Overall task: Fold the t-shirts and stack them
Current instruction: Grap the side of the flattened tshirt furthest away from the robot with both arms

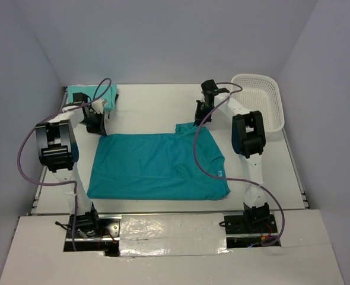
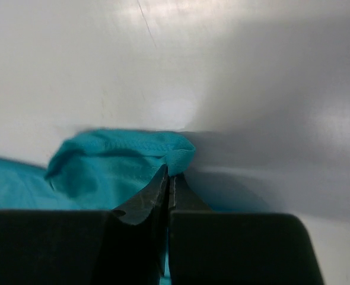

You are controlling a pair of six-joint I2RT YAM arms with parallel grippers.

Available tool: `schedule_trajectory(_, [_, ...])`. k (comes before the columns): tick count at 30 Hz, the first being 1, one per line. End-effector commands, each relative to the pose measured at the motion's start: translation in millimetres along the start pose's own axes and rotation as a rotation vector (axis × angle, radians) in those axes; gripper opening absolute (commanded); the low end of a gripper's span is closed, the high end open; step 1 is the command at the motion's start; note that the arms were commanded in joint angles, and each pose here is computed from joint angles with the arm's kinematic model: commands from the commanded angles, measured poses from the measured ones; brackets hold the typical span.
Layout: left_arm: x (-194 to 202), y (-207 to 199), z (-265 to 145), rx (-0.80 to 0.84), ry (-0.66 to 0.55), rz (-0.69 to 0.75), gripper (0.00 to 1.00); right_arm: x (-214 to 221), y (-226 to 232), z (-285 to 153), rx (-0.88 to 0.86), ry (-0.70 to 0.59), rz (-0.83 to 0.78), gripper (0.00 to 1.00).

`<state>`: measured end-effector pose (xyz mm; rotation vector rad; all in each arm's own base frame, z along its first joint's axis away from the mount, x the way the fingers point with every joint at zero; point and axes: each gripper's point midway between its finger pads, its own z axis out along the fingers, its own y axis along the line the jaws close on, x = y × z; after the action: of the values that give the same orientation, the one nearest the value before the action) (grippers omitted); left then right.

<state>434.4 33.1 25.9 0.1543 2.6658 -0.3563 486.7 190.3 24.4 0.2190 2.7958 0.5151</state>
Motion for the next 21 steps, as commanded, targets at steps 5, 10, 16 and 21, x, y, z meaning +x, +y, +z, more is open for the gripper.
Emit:
schedule_trajectory(5, [-4.0,-11.0,-57.4,0.000,-0.073,0.146,0.00,-0.2,21.9,-103.6,-0.060,-0.189,-0.068,0.00])
schedule_trajectory(10, [1.3,-16.1,-79.4,-0.007,-0.103,0.188,0.00,33.3,22.9,-128.3,-0.084,-0.202,-0.081,0.00])
schedule_trajectory(16, [46.0,-36.8,-98.0,0.041,-0.068,0.302,0.00,106.3,0.6,-138.2,-0.056,-0.157,-0.081,0.00])
schedule_trajectory(21, [111.6,-30.3,-104.0,0.008,0.066,0.348,0.00,177.3,-20.6,-125.7,-0.060,-0.089,-0.035,0.00])
